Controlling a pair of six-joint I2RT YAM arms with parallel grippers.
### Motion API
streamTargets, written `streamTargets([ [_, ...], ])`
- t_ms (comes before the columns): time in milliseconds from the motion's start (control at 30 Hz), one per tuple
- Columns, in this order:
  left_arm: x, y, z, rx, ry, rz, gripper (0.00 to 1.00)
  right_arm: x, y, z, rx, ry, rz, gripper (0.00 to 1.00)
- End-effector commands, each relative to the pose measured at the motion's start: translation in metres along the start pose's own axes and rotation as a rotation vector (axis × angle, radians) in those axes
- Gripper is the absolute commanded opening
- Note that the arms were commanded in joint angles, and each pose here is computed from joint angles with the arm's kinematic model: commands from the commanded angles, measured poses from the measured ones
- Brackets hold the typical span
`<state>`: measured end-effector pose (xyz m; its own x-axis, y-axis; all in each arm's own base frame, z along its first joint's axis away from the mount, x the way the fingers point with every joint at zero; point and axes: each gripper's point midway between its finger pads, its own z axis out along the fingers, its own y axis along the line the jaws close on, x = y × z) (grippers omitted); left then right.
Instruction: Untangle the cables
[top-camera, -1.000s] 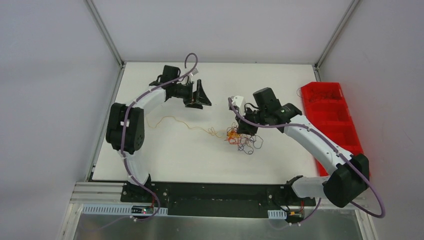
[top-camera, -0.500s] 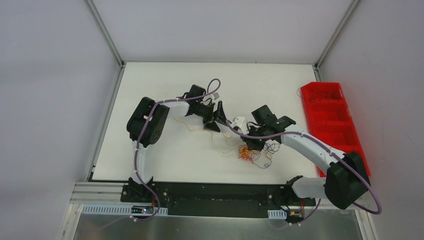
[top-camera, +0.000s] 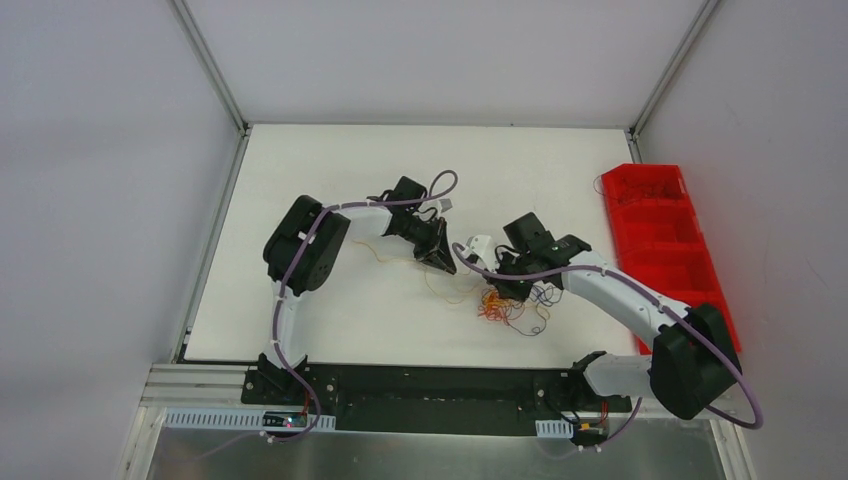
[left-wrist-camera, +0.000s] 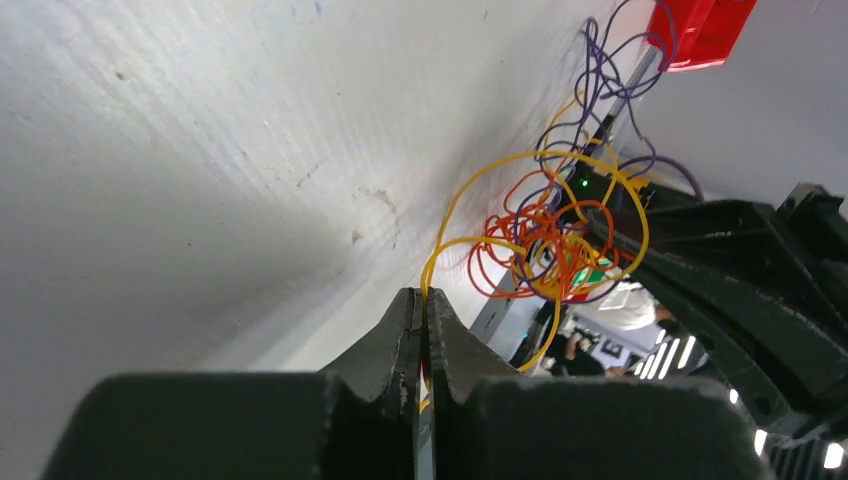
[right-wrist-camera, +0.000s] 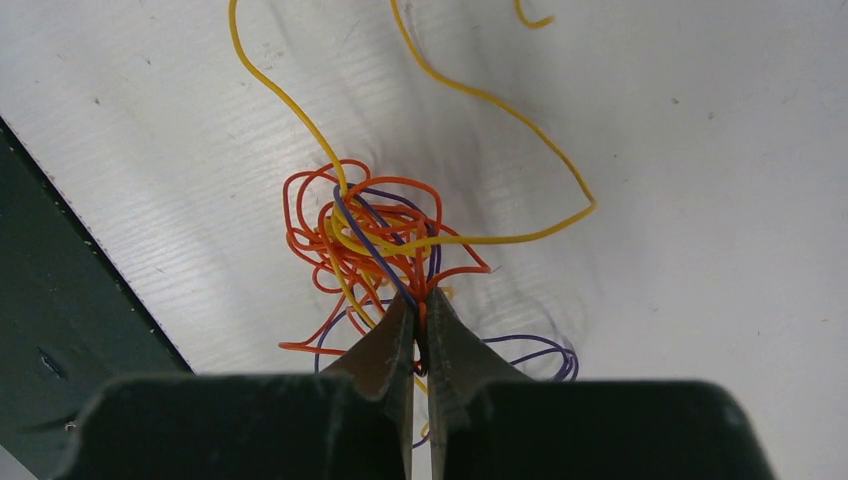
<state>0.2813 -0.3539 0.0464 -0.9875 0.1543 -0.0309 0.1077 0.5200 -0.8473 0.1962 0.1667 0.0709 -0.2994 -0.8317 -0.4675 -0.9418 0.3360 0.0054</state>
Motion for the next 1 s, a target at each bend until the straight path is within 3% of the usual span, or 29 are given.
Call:
streamTargets([
  [0, -0.021, -0.024, -0.033, -0.014, -0.044, 0.143, 0.0, 0.008, -0.002, -0.01, 0.043, 0.016, -0.019, 0.06],
  [200, -0.137, -0.047, -0.199, -0.046, -0.461, 0.254, 0.0, 0.04, 0.006, -0.023, 0.034, 0.06, -0.035, 0.06],
  [400, -0.198, -0.025, -0.334, -0.148, -0.718, 0.256, 0.0, 0.07, 0.014, -0.039, 0.029, 0.101, -0.02, 0.06],
  [567, -0.219, -0.005, -0.412, -0.231, -0.881, 0.241, 0.0, 0.08, 0.019, -0.05, 0.04, 0.106, 0.015, 0.01],
  [967, -0.207, 0.058, -0.531, -0.412, -1.066, 0.163, 0.0, 0.097, 0.014, -0.067, 0.051, 0.153, 0.1, 0.0],
])
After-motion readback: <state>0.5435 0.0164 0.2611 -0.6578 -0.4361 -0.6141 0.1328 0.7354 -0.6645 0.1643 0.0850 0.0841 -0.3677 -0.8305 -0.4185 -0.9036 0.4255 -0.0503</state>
